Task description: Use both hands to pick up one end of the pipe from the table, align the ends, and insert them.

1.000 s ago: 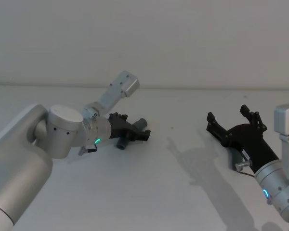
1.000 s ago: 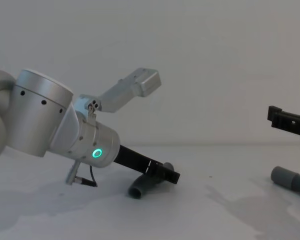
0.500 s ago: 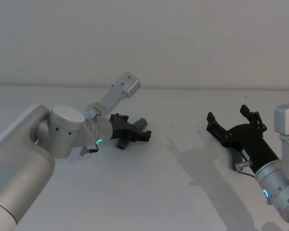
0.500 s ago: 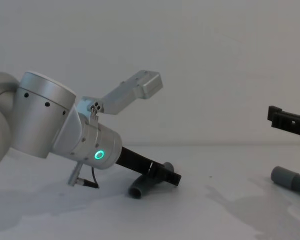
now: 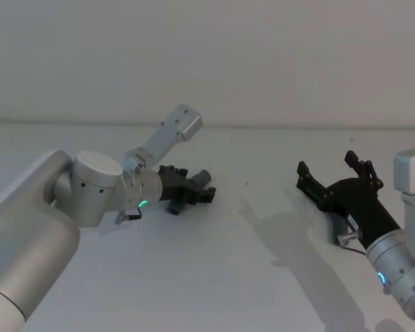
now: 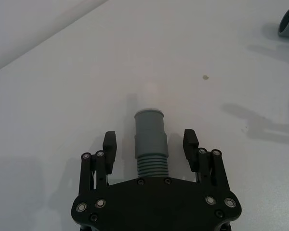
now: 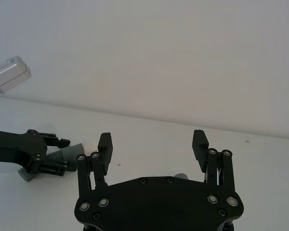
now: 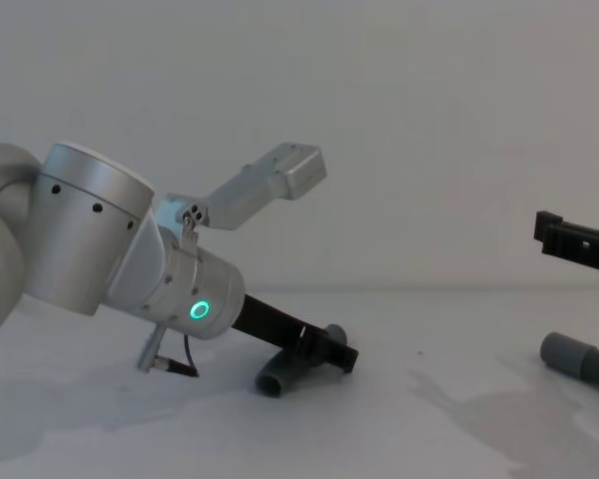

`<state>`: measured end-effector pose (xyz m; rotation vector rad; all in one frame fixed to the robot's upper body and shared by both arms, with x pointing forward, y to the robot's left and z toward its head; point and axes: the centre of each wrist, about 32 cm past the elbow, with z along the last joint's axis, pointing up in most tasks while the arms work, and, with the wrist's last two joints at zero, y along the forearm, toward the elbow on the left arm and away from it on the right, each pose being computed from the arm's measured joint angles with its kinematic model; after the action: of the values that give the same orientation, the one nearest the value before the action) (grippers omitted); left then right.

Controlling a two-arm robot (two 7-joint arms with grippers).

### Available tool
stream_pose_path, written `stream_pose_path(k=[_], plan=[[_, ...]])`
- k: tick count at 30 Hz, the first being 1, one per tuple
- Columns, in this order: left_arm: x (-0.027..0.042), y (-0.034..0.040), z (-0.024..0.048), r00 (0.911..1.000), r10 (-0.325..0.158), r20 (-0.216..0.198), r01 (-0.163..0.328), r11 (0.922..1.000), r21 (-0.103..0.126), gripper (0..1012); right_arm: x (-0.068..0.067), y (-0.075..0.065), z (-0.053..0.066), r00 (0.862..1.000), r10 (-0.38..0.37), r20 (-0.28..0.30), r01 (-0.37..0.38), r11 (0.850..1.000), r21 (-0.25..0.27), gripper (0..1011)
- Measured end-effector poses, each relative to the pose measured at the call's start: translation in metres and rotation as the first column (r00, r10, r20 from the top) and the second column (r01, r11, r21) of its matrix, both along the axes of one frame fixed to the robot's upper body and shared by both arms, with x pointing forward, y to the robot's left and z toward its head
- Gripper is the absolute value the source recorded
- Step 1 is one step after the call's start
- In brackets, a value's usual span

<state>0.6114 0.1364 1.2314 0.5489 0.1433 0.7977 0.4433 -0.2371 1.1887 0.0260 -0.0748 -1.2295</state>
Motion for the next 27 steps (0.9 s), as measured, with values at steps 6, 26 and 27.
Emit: stream_pose_path(k=[6,26,27], plan=[[0.0002,-0.0002,0.0001,1.0000,0.000,-0.002,0.000,1.0000,0.001,789,0.0000,0.0000,0.0000,1.000,0.000,0.000,0.000,1.000,0.000,1003],[0.0004,0.0002,-0.0003,1.0000,0.002,-0.005,-0.002,1.0000,0.005,661,0.0000,0.0000,0.0000,1.000,0.000,0.000,0.000,1.000,0.000,1003],[0.0004,0.0002,-0.0003,1.0000,0.002,-0.005,-0.002,1.0000,0.005,661,0.0000,0.0000,0.0000,1.000,0.000,0.000,0.000,1.000,0.000,1003]])
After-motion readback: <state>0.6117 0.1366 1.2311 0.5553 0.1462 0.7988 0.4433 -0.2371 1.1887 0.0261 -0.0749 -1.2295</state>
